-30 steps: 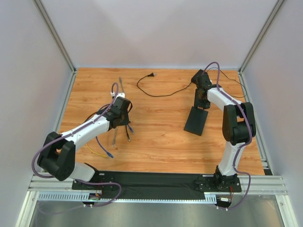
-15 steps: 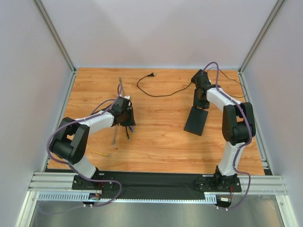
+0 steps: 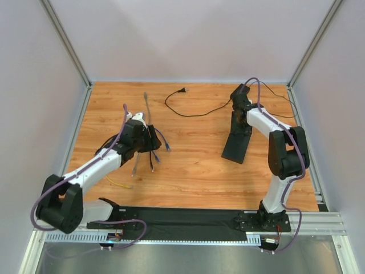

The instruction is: Pull the plug from the switch port

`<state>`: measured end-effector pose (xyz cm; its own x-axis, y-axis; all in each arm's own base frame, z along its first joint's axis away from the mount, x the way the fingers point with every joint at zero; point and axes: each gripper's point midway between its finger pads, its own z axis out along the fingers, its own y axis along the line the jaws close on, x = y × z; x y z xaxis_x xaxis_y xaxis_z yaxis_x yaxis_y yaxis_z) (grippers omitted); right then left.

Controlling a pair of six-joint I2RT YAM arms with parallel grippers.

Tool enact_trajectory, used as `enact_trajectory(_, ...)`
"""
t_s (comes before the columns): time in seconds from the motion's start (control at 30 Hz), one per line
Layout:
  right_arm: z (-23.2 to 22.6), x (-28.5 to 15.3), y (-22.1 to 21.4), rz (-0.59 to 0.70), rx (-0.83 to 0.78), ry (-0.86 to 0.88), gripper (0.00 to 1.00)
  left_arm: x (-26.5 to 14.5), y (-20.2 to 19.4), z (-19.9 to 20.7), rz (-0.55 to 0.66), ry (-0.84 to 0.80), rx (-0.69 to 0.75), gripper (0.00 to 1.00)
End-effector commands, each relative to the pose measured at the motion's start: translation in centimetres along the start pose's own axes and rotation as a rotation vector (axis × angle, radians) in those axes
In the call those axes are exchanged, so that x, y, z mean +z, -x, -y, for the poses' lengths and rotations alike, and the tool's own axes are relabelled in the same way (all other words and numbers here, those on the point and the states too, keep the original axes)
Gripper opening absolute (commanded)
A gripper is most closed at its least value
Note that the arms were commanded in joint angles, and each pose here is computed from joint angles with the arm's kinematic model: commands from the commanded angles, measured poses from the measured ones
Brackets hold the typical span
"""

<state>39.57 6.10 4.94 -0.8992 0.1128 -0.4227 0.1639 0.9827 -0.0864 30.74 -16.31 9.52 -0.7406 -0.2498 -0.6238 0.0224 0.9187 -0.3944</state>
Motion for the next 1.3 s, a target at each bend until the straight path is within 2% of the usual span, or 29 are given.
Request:
enact_trajectory(0.0, -0.1, -3.8, 0.1, 0.044, 0.008, 0.017, 0.51, -2.2, 1.6, 2.0, 0.092, -0.114, -0.044, 0.64)
enact_trajectory(0.13, -0.4, -6.5, -1.7, 0.064, -0.002, 0.054, 0.54, -3.6, -0.5, 3.8, 0.045, -0.262, -0.082, 0.65)
enact_trajectory(0.17, -0.6, -6.9, -2.4, 0.061, -0.009, 0.063, 0.55, -4.3, -0.1, 4.7, 0.068, -0.312, -0.107, 0.65)
enact_trajectory(0.23, -0.9, -7.8, -4.1, 0.060, -0.035, 0.079, 0.56, -4.6, -2.2, 4.5, 0.027, -0.354, -0.133, 0.66)
enact_trajectory(0.37, -1.0, -8.7, -6.5, 0.051, -0.038, 0.096, 0.57, -6.3, -2.1, 6.2, 0.076, -0.491, -0.144, 0.66)
enact_trajectory(0.5, 1.7, -9.0, -7.6, 0.070, 0.053, -0.019, 0.55, -6.4, -2.6, 8.6, 0.014, -0.555, -0.069, 0.57)
enact_trajectory(0.57, 3.1, -8.5, -8.1, 0.071, 0.093, -0.048, 0.54, -6.7, -3.3, 11.4, 0.004, -0.598, -0.017, 0.55)
enact_trajectory(0.6, 5.1, -8.4, -7.7, 0.073, 0.174, -0.063, 0.52, -6.4, -3.0, 12.1, 0.022, -0.581, 0.001, 0.54)
enact_trajectory(0.63, 5.8, -8.1, -7.3, 0.080, 0.234, -0.048, 0.50, -6.3, -2.9, 14.7, 0.004, -0.607, 0.055, 0.52)
enact_trajectory(0.67, 7.9, -7.3, -7.4, 0.063, 0.320, -0.052, 0.47, -5.9, -3.3, 15.4, -0.034, -0.587, 0.075, 0.49)
enact_trajectory(0.7, 7.5, -7.3, -7.1, 0.056, 0.359, 0.027, 0.44, -5.4, -3.2, 16.4, -0.055, -0.583, 0.091, 0.43)
enact_trajectory(0.73, 7.8, -7.1, -6.3, 0.072, 0.399, 0.054, 0.41, -5.8, -1.3, 18.9, -0.030, -0.615, 0.115, 0.30)
enact_trajectory(0.77, 9.1, -6.7, -5.9, 0.071, 0.458, 0.055, 0.36, -3.5, -2.8, 19.2, -0.106, -0.576, 0.129, 0.24)
enact_trajectory(0.83, 8.7, -6.1, -4.9, 0.061, 0.486, 0.115, 0.32, -0.8, -2.2, 20.7, -0.153, -0.520, 0.133, 0.11)
enact_trajectory(0.87, 9.0, -5.7, -4.7, 0.058, 0.497, 0.111, 0.25, 0.2, -2.0, 21.0, -0.159, -0.496, 0.138, 0.09)
enact_trajectory(0.93, 8.9, -4.4, -3.8, 0.042, 0.523, 0.135, 0.19, 3.3, -1.1, 21.5, -0.156, -0.414, 0.154, 0.00)
enact_trajectory(1.1, 8.9, -0.5, -2.6, 0.002, 0.560, 0.134, 0.11, 9.6, -1.2, 22.1, -0.203, -0.279, 0.234, 0.00)
enact_trajectory(1.27, 7.8, 1.7, -1.1, -0.014, 0.580, 0.182, 0.06, 14.0, -3.7, 23.6, -0.240, -0.271, 0.252, 0.00)
